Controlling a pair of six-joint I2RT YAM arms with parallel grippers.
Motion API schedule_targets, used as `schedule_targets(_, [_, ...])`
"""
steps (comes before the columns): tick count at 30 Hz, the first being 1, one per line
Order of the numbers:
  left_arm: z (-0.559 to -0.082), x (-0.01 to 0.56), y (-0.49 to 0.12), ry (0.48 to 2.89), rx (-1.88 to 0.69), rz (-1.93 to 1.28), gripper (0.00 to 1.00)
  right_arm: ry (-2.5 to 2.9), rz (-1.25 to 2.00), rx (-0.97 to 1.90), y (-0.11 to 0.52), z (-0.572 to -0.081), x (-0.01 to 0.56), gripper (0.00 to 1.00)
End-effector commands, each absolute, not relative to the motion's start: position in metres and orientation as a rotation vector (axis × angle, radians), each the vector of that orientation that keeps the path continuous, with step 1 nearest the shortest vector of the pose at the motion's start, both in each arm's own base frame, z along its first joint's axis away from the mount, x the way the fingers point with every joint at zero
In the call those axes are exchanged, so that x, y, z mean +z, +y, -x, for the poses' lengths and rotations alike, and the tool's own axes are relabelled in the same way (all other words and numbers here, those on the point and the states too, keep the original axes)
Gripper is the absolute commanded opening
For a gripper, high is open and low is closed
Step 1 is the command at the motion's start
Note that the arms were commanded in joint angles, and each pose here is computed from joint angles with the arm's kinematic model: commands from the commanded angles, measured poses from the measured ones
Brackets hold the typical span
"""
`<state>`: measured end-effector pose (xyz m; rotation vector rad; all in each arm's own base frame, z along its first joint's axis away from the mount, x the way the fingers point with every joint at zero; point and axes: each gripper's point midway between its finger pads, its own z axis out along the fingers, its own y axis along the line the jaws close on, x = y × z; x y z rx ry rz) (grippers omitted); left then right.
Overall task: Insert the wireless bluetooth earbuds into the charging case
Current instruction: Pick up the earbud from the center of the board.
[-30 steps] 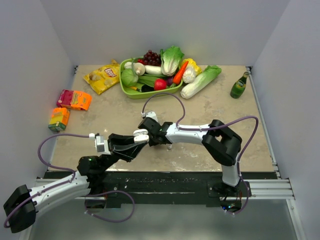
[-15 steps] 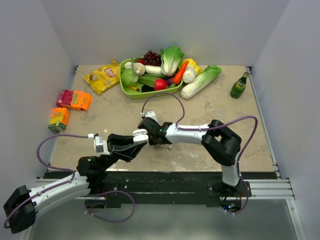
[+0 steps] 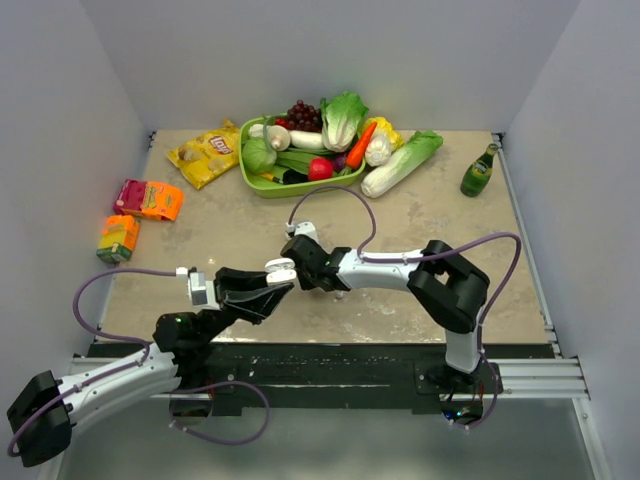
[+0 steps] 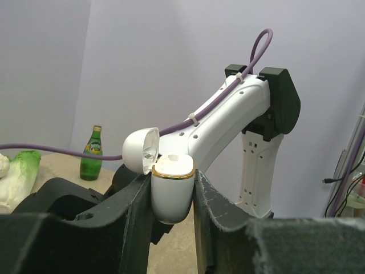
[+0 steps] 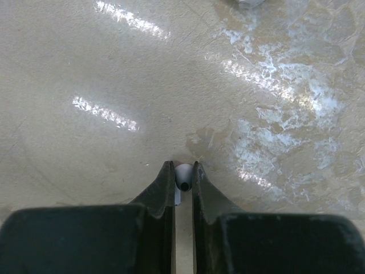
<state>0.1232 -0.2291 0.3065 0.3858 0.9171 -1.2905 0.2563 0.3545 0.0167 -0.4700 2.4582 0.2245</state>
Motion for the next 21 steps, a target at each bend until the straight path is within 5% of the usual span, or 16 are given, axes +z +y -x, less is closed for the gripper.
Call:
schedule_targets(1, [-0.118, 0.199, -0.225, 1.136, -1.268, -0.431, 0.00, 2.632, 0.540, 0.084, 0.310, -0.218, -0.026, 0.00])
schedule_targets(13, [-0.123, 0.208, -0.223, 1.115, -1.254, -0.405, 0.00, 2.415, 0.334, 0.248, 0.307, -0.236, 0.030, 0.00])
schedule_targets(21, [-0.135, 0.230, -0.219, 1.071, -1.197, -0.356, 0.00, 2.057, 0.159, 0.393, 0.293, -0.262, 0.143, 0.00])
